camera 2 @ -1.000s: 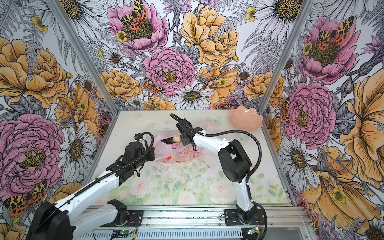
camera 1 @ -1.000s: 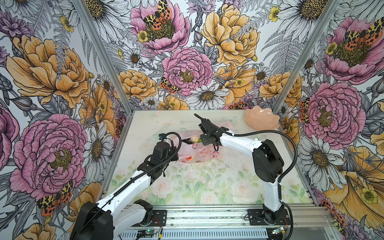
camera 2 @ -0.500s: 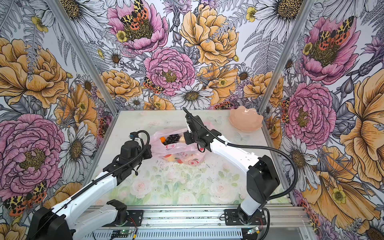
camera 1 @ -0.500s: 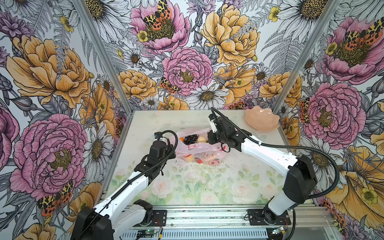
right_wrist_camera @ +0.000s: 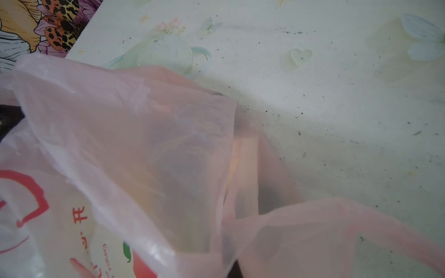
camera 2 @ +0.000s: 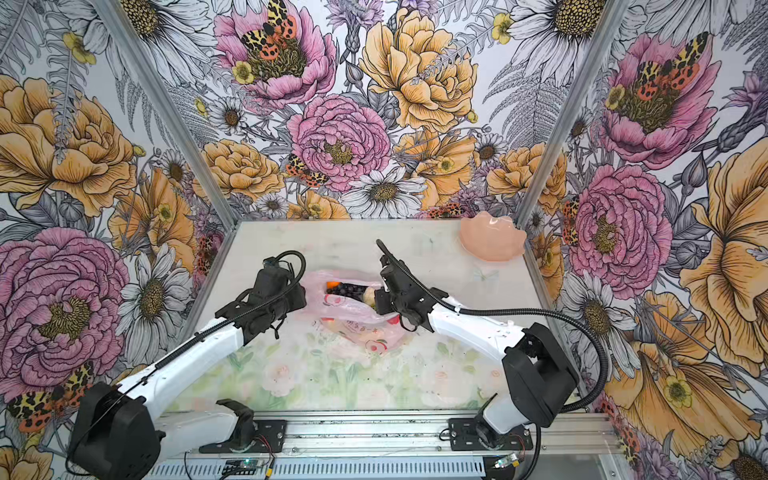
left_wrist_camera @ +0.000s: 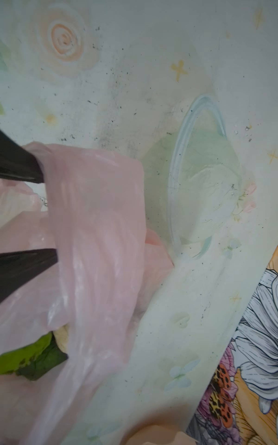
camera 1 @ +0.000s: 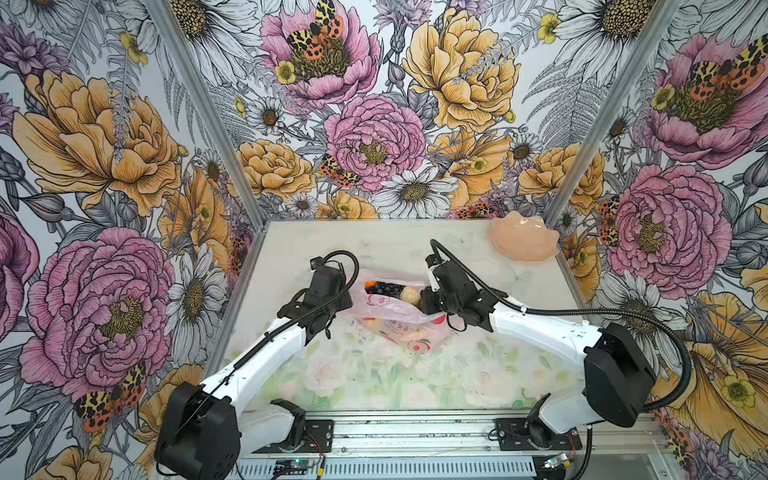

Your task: Take the fake fruits out of the plastic bag

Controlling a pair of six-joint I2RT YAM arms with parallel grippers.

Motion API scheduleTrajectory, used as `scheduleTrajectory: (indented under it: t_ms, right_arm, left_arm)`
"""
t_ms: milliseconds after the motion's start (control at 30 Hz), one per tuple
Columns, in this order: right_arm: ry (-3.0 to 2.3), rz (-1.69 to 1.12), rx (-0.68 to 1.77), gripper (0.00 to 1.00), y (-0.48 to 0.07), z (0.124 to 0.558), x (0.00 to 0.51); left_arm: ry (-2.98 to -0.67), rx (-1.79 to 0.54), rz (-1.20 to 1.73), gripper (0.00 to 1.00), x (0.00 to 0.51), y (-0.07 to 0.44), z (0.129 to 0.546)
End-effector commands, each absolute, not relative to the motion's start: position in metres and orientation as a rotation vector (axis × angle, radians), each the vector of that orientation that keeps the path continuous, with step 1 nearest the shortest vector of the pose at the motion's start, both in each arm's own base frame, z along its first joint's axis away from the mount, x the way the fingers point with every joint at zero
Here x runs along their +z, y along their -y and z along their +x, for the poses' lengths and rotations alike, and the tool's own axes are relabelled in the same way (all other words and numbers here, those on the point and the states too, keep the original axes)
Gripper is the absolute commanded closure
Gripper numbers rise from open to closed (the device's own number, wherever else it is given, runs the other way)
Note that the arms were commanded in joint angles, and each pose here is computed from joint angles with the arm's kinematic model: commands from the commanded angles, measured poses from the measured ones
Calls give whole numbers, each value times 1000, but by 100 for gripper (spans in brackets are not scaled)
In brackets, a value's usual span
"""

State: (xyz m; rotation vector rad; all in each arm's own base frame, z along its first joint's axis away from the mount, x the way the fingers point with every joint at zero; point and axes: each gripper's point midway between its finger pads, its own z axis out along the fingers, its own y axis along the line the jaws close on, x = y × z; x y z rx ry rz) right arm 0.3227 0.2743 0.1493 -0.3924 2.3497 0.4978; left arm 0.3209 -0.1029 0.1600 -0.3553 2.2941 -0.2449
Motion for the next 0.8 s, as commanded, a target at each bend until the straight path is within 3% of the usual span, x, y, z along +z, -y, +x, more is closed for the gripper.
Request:
scheduleTrajectory:
  t_ms: [0,233,400,467,533,633,667,767]
  right_arm:
    - [-2230,-406,516,100,-286,325,184]
    - [-2211,-453,484,100,-292,319,185]
    - [-2192,-456,502,100,-296,311,193]
    - [-2186,-430,542,100,-292,314,199]
    - [-2178,-378,607,100,-281,328,206]
    - [-2146,-261,716,100,-254,363,210]
    - [-2143,-212,754,100,-244,378,207]
    - [-2108,-37,984,100,-221,422,199]
  left_arm:
    - [-2270,-251,-451,27,182,103,299]
    - [-2308,-367,-421,7,185,146,302]
    - [-2398,-317,-417,11,153,157,311]
    - [-2416,-305,-407,24,138,158,311]
    - [-2433,-284,-403,56,121,150,307]
    - [-2403,-249,-408,93,96,128,296]
    - [-2379,-254,-421,98,90,121,292]
    - [-2324,-308,-458,100,69,105,273]
